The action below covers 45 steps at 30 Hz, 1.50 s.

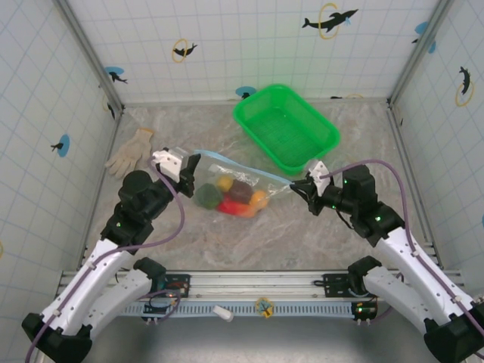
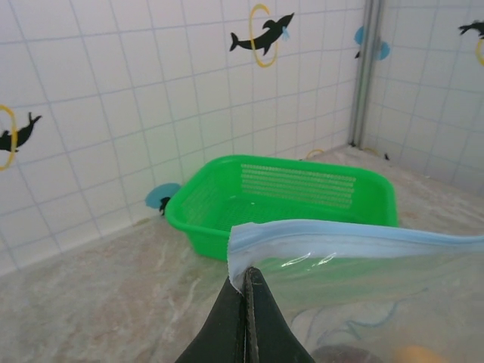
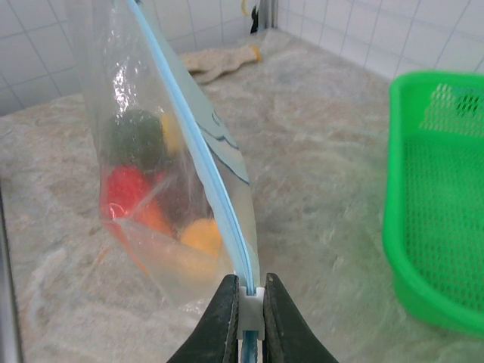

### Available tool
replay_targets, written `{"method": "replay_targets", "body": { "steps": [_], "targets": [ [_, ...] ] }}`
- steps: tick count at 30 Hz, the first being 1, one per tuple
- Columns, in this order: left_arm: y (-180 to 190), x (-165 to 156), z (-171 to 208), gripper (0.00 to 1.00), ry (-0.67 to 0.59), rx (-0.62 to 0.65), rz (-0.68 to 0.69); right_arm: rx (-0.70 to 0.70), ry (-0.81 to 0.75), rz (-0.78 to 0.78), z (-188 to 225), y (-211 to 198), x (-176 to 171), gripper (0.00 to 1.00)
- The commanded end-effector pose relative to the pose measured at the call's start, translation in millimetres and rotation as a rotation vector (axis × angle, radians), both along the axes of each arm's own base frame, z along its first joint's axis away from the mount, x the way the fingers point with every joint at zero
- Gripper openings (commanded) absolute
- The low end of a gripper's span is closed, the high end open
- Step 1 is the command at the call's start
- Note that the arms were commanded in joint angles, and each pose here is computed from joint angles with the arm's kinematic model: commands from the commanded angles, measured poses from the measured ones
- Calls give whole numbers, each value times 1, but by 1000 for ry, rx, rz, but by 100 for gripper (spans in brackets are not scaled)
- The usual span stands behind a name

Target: Place the food in the zip-top bag and seal the zipper

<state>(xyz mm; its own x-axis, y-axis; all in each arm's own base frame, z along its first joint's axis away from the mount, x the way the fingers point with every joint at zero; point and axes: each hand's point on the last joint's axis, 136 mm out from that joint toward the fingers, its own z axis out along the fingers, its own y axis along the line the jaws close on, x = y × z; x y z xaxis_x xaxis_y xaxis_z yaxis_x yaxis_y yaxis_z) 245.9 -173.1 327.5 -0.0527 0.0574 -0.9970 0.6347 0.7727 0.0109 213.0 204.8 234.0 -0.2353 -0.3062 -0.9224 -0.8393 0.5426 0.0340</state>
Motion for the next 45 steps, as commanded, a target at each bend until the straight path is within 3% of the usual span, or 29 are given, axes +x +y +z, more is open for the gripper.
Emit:
{"method": "replay_targets", "body": {
  "steps": [1,4,8,11,12,16,18,21,26,30,33,35,39,43,44,45],
  "targets": [
    [-8,-34,36,0,25,-179,-151,-5,68,-26,14,-7,-14,0],
    [-8,-58,31,0,69,-248,-219,-10,76,-13,25,-9,-28,0],
    [11,-63,20,0,73,-278,-128,-29,64,-66,37,-17,-26,0],
    [19,-45,-14,0,209,-278,-15,-3,101,-92,38,-11,-14,0],
    [22,-35,-30,0,269,-278,40,3,123,-106,35,-7,-8,5],
    [37,10,-89,0,425,-249,288,-10,143,-218,26,-4,23,47],
    [38,27,-109,0,437,-221,347,-42,105,-343,24,-16,42,58],
    [47,53,-126,0,448,-202,462,-75,64,-402,24,-24,51,65],
    [97,96,-156,0,536,-277,744,-58,58,-395,26,-26,45,67],
    [125,139,-221,0,822,-382,896,-54,55,-417,21,-31,43,67],
    [126,174,-273,0,1006,-282,961,-63,63,-472,17,-38,48,66],
    [119,197,-285,0,1070,-263,953,-71,75,-502,14,-42,50,66],
    [113,212,-284,0,1043,-288,928,-76,91,-498,10,-42,47,66],
    [119,206,-272,1,992,-301,938,-100,75,-524,6,-49,47,69],
    [119,203,-267,8,975,-309,931,-110,70,-537,4,-51,49,71],
    [121,200,-261,22,950,-315,926,-122,64,-548,3,-54,49,73]
  ]
}}
